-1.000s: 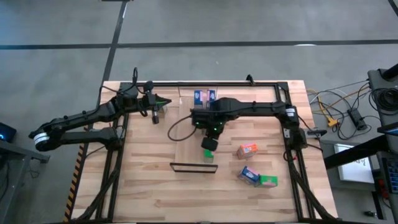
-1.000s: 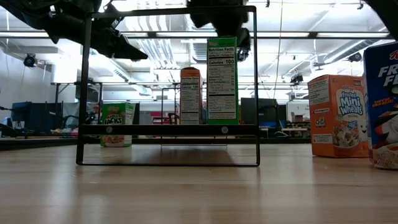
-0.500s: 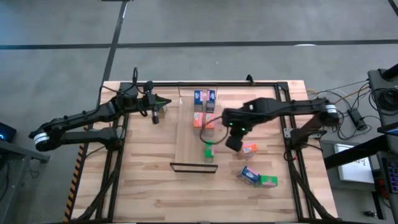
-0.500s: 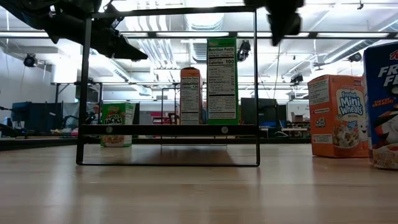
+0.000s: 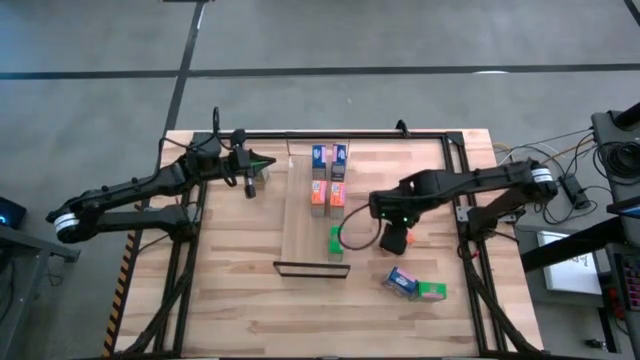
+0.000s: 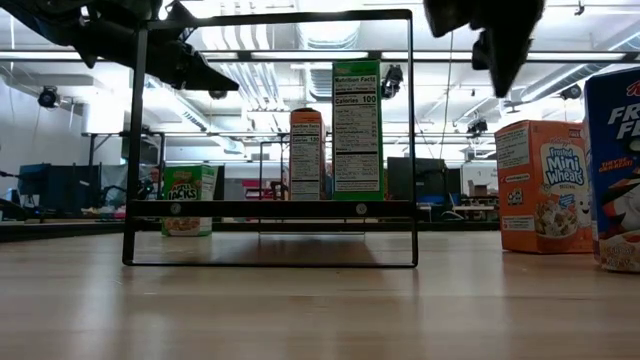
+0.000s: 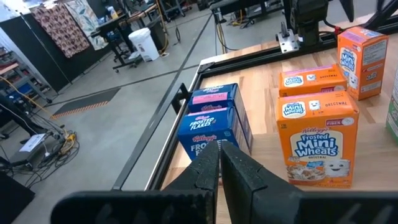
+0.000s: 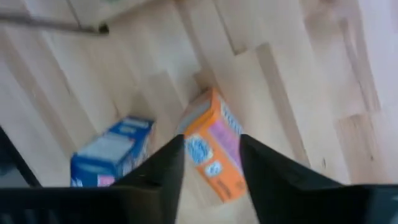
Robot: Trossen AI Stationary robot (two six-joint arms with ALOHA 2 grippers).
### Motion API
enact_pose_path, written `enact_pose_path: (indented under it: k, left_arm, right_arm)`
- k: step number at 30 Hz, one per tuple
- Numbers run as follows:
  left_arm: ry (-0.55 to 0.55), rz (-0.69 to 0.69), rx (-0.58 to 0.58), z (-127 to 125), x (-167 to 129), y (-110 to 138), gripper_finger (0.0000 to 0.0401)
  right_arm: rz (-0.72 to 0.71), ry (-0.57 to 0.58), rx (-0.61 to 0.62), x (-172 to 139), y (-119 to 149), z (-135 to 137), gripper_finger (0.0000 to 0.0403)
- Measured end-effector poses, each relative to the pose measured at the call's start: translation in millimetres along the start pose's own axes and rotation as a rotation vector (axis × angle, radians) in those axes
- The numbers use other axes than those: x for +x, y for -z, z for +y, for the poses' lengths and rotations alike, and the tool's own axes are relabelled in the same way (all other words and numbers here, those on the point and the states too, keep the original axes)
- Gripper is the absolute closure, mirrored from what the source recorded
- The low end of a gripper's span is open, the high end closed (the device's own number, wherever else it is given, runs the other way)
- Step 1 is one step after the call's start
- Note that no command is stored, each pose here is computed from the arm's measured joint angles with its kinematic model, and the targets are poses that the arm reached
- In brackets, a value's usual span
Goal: Stack cereal on shelf
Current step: Put the orange cereal box on the shelf aligned with the other orange cereal boxes
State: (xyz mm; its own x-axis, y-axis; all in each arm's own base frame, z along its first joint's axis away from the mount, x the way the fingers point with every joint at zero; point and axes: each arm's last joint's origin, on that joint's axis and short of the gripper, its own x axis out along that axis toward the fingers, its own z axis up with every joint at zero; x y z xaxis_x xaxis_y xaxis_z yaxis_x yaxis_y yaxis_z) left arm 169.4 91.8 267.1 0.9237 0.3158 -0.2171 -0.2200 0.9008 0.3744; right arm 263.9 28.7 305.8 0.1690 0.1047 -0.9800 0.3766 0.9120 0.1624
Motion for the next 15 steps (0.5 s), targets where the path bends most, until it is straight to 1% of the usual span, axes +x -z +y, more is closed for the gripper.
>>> enact_pose_path:
  k: [5,8,11,15]
  left_arm:
    - [0.000,0.001,-0.001,0.0,0.1,0.1,0.0401]
    - [0.001,0.001,0.000,0.0,0.1,0.2,0.0401]
    - [0.001,0.001,0.000,0.0,0.1,0.2,0.0401]
    - [0.000,0.001,0.000,0.0,0.1,0.1,0.0401]
  right_arm:
    - [0.032,0.006,-0.125,1.8,10.7,12.9,0.0176]
    - [0.039,0.009,-0.197,4.6,14.9,18.3,0.0145]
    - [0.055,0.043,-0.229,12.5,17.9,20.7,0.0131]
    - [0.075,0.088,-0.234,21.9,20.4,18.4,0.0129]
